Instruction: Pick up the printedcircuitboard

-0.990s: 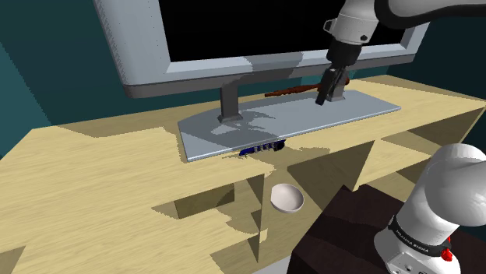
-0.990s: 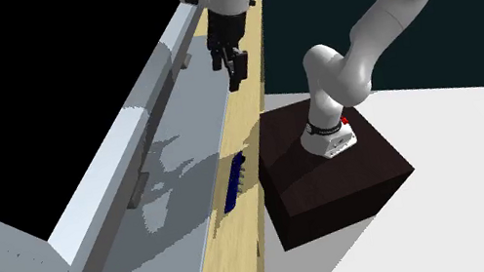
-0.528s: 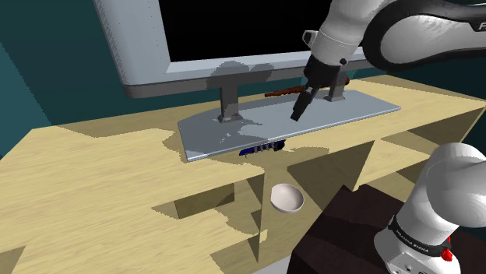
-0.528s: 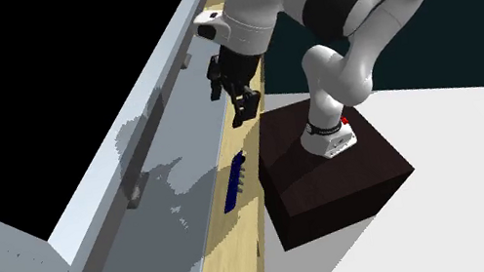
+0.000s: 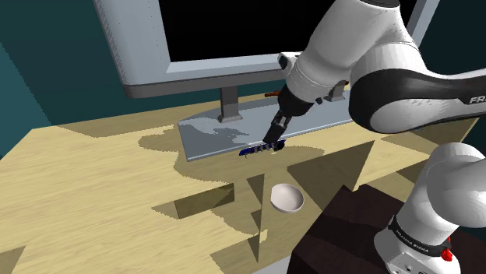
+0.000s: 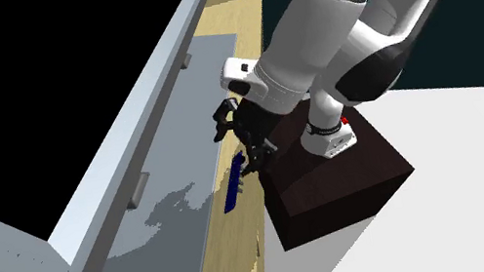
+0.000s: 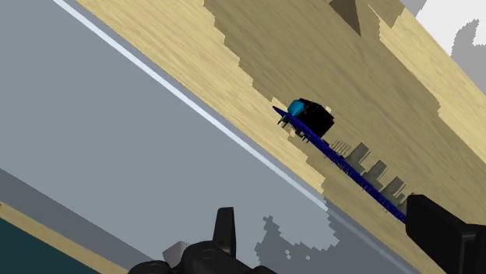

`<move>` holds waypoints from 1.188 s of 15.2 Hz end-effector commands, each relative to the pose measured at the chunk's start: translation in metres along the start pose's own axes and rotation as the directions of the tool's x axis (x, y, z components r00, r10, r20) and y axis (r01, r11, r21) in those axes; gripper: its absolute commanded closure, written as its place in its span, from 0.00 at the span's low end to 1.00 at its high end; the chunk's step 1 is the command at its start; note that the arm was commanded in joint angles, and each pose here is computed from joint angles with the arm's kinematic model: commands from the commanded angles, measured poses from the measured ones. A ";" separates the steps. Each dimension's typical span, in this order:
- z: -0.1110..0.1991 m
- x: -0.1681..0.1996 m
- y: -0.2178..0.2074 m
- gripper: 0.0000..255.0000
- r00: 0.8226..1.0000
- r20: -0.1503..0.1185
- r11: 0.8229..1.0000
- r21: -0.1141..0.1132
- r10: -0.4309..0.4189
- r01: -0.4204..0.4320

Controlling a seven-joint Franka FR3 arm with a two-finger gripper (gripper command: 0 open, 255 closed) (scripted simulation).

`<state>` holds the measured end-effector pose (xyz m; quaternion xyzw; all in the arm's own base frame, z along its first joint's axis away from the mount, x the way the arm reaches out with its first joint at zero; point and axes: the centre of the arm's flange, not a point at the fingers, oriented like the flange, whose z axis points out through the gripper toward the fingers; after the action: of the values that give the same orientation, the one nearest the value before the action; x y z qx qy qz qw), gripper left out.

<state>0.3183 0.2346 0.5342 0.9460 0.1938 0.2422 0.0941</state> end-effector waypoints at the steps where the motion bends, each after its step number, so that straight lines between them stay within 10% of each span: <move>1: 0.007 0.006 -0.026 0.00 0.999 -0.044 0.999 -0.021 -0.032 0.031; 12: 0.047 -0.008 -0.054 0.00 0.996 -0.070 0.998 -0.036 -0.053 0.051; 13: 0.047 -0.008 -0.054 1.00 0.996 -0.070 0.998 -0.036 -0.053 0.051; 18: 0.048 -0.009 -0.054 1.00 0.996 -0.070 0.998 -0.036 -0.053 0.051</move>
<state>0.3171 0.2762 0.4753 0.9293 0.2176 0.2775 0.1093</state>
